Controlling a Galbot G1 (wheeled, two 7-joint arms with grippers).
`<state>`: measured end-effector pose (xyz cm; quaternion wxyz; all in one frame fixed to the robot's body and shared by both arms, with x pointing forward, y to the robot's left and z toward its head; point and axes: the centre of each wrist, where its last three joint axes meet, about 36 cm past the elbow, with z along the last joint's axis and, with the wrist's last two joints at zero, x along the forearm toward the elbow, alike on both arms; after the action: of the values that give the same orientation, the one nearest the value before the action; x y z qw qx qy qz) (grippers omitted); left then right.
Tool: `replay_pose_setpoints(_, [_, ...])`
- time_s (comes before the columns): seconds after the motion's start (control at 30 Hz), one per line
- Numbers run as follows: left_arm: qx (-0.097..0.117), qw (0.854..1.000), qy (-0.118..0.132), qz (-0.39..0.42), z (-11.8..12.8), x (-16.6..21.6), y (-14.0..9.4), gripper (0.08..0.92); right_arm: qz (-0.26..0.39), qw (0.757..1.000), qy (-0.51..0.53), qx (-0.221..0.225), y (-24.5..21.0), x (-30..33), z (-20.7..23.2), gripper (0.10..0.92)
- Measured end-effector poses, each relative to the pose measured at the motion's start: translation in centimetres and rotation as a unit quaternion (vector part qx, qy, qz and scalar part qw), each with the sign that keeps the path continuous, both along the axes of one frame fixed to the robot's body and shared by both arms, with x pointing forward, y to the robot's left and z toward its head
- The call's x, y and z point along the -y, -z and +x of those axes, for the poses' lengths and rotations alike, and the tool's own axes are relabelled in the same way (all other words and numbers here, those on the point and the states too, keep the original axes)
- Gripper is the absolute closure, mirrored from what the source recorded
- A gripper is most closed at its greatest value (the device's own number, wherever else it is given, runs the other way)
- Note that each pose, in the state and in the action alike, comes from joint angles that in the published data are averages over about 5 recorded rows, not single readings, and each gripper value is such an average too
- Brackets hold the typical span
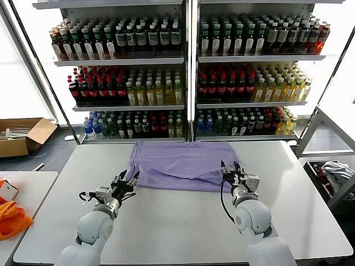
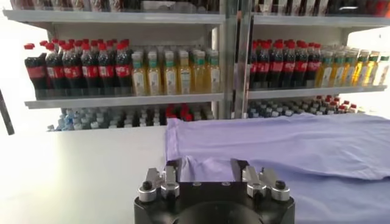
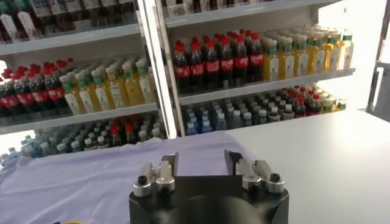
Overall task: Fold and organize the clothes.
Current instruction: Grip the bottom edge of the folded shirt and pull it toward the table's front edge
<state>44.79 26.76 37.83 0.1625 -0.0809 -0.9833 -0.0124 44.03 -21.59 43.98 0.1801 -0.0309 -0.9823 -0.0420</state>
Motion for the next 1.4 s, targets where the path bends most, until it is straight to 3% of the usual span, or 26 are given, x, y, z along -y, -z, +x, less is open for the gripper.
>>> replay_pose_setpoints(0.13, [-0.007, 1.000, -0.001, 0.004, -0.7, 0.1, 0.3, 0.220, -0.014, 1.000, 0.007, -0.012, 0.4, 0.7, -1.0, 0.201])
replay_pose_setpoints(0.23, [-0.011, 1.000, -0.003, 0.006, -0.8, 0.2, 0.4, 0.184, -0.021, 1.000, 0.009, -0.021, 0.7, 1.1, -1.6, 0.200])
replay_pose_setpoints(1.1, [-0.033, 0.999, -0.011, 0.025, 0.8, 0.3, 1.1, 0.177, -0.044, 0.997, 0.010, -0.069, 3.6, 1.8, -1.9, 0.202])
replay_pose_setpoints(1.2, [-0.037, 0.999, -0.010, 0.028, 0.9, 0.2, 1.3, 0.177, -0.046, 0.996, 0.009, -0.076, 4.0, 1.8, -1.9, 0.229])
replay_pose_setpoints(1.4, [-0.046, 0.998, -0.009, 0.032, 0.7, 0.2, 1.7, 0.185, -0.049, 0.995, 0.006, -0.084, 4.6, 1.7, -2.1, 0.384])
